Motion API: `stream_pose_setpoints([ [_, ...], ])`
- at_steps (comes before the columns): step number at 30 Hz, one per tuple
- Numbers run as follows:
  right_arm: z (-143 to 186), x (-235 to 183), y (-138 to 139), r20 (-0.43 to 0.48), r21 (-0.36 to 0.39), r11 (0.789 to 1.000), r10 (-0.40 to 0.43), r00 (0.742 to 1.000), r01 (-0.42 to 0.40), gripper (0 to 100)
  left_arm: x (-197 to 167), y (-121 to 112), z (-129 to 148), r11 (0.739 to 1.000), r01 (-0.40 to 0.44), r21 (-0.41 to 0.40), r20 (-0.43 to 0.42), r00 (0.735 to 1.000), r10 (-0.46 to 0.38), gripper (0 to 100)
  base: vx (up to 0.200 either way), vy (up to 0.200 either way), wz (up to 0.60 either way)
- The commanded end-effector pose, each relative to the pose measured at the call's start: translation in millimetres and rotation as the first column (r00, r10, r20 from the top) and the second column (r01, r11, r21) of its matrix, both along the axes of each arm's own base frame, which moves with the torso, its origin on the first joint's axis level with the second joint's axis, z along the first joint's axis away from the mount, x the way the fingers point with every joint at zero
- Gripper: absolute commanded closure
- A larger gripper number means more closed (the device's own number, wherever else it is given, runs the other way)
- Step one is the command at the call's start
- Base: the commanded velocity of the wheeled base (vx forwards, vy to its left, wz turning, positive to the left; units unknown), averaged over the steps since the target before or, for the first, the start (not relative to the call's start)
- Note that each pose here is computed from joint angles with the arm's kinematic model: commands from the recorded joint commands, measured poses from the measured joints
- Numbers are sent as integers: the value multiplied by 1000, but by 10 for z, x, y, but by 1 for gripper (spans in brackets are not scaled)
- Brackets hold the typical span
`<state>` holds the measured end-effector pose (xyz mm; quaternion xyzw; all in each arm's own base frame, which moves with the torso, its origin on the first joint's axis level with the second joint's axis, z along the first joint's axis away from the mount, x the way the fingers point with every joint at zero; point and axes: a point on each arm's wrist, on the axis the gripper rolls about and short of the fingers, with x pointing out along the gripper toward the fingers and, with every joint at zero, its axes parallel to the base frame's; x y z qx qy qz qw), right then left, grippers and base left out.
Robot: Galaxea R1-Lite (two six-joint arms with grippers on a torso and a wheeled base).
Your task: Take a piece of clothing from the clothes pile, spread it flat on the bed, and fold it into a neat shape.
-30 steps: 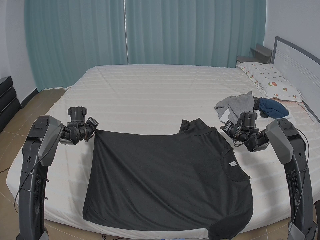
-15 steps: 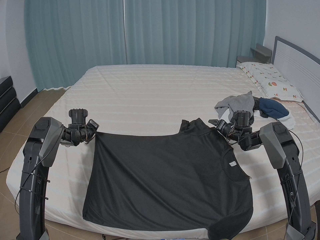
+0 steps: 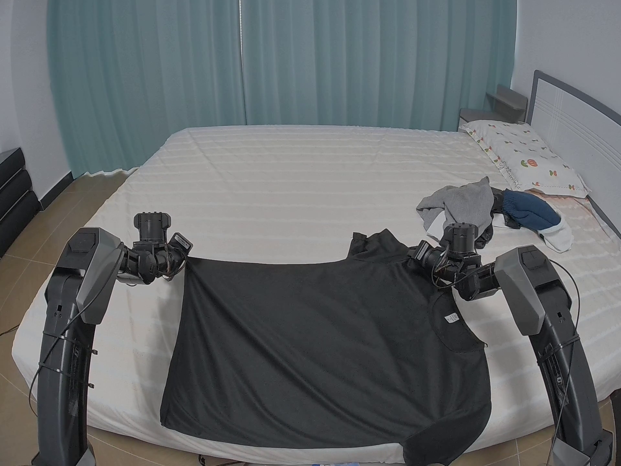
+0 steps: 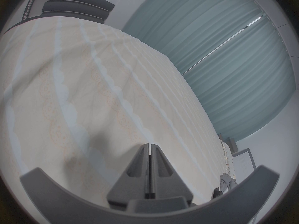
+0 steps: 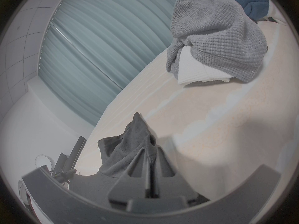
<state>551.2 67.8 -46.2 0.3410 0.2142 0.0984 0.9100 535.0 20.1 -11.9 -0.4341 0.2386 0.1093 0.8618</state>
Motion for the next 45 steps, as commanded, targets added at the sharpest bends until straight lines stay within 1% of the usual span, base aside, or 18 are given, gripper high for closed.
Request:
stream_pose_setpoints([
  [1,50,17,-76,20,1,1000,-17,1000,17,100,10,1,4,1000,0,-1,10,1000,0,100,0,0,0],
  [6,163,47,-229,71,4,999,-52,996,51,100,20,1,14,1000,-1,1,21,1000,1,100,0,0,0],
  [8,199,51,-246,78,4,998,-56,995,56,100,20,1,14,1000,-1,1,21,1000,1,100,0,0,0],
  [11,364,64,-315,117,5,997,-72,991,72,100,41,3,34,1000,-1,4,33,999,1,100,0,0,0],
  [14,424,71,-340,150,7,997,-74,986,74,100,59,5,25,1000,-7,7,39,999,7,100,0,0,0],
  [19,475,79,-339,200,12,998,-70,977,69,100,117,17,32,999,-47,24,66,997,45,100,0,0,0],
  [24,520,85,-381,230,15,997,-76,970,74,100,130,20,29,998,-58,30,71,996,56,100,0,0,0],
  [29,537,87,-433,233,14,996,-84,969,83,100,127,-5,4,998,-52,31,65,997,50,100,0,0,0],
  [34,543,86,-415,245,-27,997,-64,967,73,100,116,-6,-20,998,-49,33,49,998,48,100,0,0,0],
  [38,433,83,-372,222,-32,997,-55,973,64,100,115,-6,-22,998,-49,33,48,998,48,100,0,0,0],
  [41,286,79,-355,201,-52,997,-46,978,58,100,111,-31,-24,998,-44,34,43,998,43,100,0,0,0],
  [44,230,76,-346,189,-57,997,-43,981,55,100,101,-32,-38,999,-43,33,36,998,42,100,0,0,0],
  [45,228,76,-346,187,-57,997,-43,981,55,0,101,-32,-38,999,-43,33,36,998,42,100,0,0,0],
])
